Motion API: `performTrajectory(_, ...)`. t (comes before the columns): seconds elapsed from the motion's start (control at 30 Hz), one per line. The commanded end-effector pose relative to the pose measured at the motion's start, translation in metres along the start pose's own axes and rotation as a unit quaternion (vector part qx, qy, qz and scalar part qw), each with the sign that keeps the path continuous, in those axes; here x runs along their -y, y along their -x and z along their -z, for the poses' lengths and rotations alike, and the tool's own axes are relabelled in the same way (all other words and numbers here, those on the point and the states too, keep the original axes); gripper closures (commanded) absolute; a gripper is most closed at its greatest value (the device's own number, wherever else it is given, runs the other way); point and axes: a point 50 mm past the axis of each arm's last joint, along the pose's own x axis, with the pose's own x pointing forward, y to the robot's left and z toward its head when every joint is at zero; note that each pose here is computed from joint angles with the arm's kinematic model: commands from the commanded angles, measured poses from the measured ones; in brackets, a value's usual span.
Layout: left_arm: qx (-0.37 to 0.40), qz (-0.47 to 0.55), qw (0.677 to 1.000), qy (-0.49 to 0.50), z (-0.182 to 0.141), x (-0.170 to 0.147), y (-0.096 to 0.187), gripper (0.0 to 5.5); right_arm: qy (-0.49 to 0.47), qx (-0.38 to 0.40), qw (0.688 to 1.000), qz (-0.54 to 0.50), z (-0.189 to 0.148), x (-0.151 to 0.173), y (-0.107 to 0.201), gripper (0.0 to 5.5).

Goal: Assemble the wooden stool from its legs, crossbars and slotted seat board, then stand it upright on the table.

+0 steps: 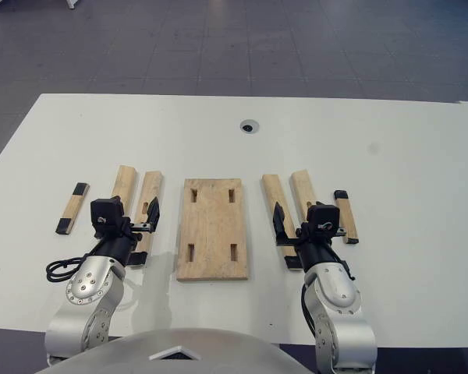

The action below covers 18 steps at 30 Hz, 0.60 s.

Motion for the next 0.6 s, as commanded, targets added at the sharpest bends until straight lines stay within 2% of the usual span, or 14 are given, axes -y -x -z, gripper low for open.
performTrajectory(0.03, -0.004, -0.004, 1.000, -0.002, 0.0000, 0.0005, 0.0006, 1.06, 0.000, 0.001, 1.000, -0.004, -0.0022, -0.0011, 0.0005, 0.84)
performTrajectory(0.6, -0.004, -0.007, 1.000, 0.002, 0.0008, 0.0019, 0.0014, 1.06, 0.000, 0.000, 1.000, -0.007, -0.0020, 0.0025, -0.0017, 0.84)
